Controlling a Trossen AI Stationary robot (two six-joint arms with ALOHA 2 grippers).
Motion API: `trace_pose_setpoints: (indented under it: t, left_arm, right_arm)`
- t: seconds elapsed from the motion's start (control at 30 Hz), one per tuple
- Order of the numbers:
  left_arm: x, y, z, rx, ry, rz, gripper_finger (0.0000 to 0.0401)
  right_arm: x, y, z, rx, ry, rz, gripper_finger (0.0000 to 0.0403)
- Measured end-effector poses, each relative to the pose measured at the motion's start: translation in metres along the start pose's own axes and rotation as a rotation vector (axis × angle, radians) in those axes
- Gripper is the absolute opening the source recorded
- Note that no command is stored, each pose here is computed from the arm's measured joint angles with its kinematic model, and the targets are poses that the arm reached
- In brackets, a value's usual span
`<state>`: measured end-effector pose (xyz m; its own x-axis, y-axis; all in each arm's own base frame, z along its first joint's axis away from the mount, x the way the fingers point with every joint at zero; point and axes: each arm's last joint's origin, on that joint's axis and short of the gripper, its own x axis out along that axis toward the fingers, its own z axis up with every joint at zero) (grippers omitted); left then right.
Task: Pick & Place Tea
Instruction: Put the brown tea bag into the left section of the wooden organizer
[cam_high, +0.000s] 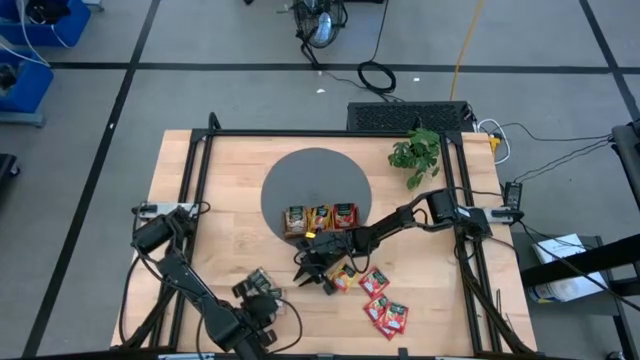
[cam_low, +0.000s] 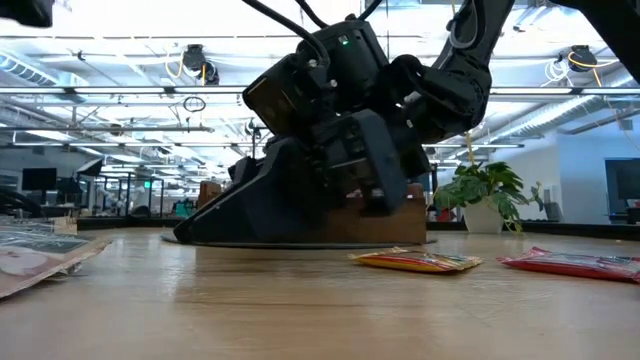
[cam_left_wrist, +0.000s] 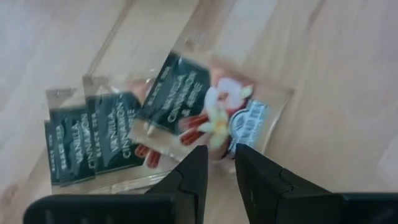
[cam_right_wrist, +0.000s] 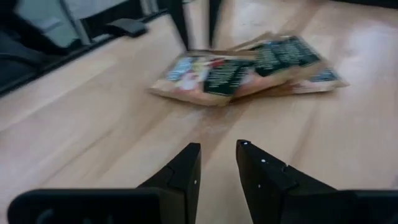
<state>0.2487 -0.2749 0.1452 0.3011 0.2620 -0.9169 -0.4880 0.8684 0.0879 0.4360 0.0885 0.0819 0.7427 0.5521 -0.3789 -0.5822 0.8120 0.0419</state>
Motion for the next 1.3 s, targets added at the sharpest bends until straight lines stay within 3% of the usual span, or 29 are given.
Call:
trace_pose_setpoints:
  t: [0.23,0.67,0.97,1.13,1.3]
  left_arm:
    - [0.019,0.012,0.001,-0.018,-0.025,0.055,0.0088]
    - [0.044,0.021,0.015,0.019,-0.105,0.042,0.0087]
    - [0.045,0.022,0.015,0.031,-0.112,0.048,0.0087]
    - [0.047,0.021,0.018,0.032,-0.149,0.047,0.0087]
    - [0.049,0.019,0.023,0.045,-0.171,0.028,0.0088]
  right_arm:
    - [-0.001,-0.001,0.000,0.066,-0.005,0.018,0.0107]
    - [-0.008,-0.019,-0.004,0.268,0.037,-0.019,0.0110]
    - [-0.017,-0.029,-0.001,0.441,-0.003,0.199,0.0118]
    - [-0.018,-0.030,-0.002,0.506,0.020,0.186,0.0118]
    - [-0.017,-0.030,-0.010,0.527,0.101,0.082,0.0118]
